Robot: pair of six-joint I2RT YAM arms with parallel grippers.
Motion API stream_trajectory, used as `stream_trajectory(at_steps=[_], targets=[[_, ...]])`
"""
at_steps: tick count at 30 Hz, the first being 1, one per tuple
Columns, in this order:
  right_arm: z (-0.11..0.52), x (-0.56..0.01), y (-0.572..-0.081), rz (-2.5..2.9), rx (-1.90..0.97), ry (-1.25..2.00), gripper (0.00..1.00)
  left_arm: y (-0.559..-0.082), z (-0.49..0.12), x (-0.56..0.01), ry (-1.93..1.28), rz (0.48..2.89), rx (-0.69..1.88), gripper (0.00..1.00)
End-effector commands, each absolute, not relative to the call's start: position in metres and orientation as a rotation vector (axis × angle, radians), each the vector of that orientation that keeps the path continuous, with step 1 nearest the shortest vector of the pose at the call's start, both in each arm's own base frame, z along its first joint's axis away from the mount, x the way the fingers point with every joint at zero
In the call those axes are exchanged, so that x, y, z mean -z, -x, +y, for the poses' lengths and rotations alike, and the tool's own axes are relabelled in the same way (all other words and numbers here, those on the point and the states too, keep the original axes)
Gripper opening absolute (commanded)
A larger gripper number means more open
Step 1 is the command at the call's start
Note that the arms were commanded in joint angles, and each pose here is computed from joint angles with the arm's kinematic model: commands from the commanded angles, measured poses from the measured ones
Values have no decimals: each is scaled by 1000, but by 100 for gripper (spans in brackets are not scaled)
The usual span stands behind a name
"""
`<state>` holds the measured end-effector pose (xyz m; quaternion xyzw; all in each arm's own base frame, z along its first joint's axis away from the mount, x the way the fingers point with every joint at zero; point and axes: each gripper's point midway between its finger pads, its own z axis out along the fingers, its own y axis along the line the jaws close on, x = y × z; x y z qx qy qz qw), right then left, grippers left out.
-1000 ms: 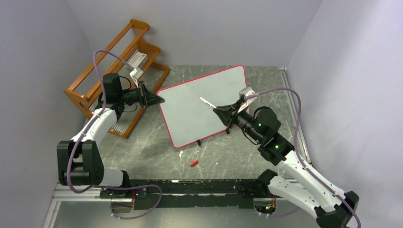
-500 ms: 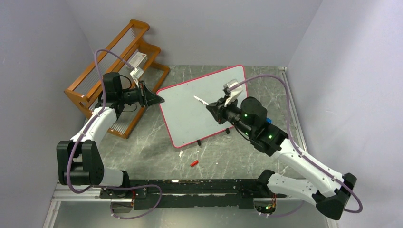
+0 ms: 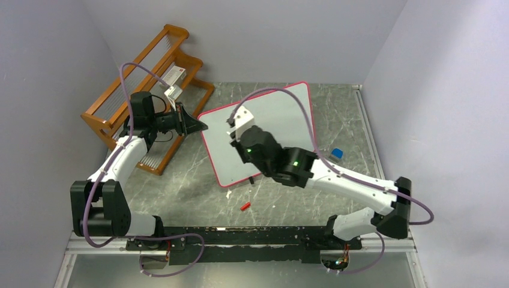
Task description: Write a sentence on the whiteboard
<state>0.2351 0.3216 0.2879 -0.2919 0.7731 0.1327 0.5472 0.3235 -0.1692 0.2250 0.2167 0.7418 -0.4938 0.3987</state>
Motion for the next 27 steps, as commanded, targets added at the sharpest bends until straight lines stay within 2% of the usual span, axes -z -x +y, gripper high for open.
stream_trajectory(at_steps=[1,27], targets=[[325,-290,-234,1826,-137,678,0,-325,-168,-208,-566,1932,1144,5],[383,-295,-234,1778,-116,675,0,-320,-177,-208,-595,1936,1116,5]])
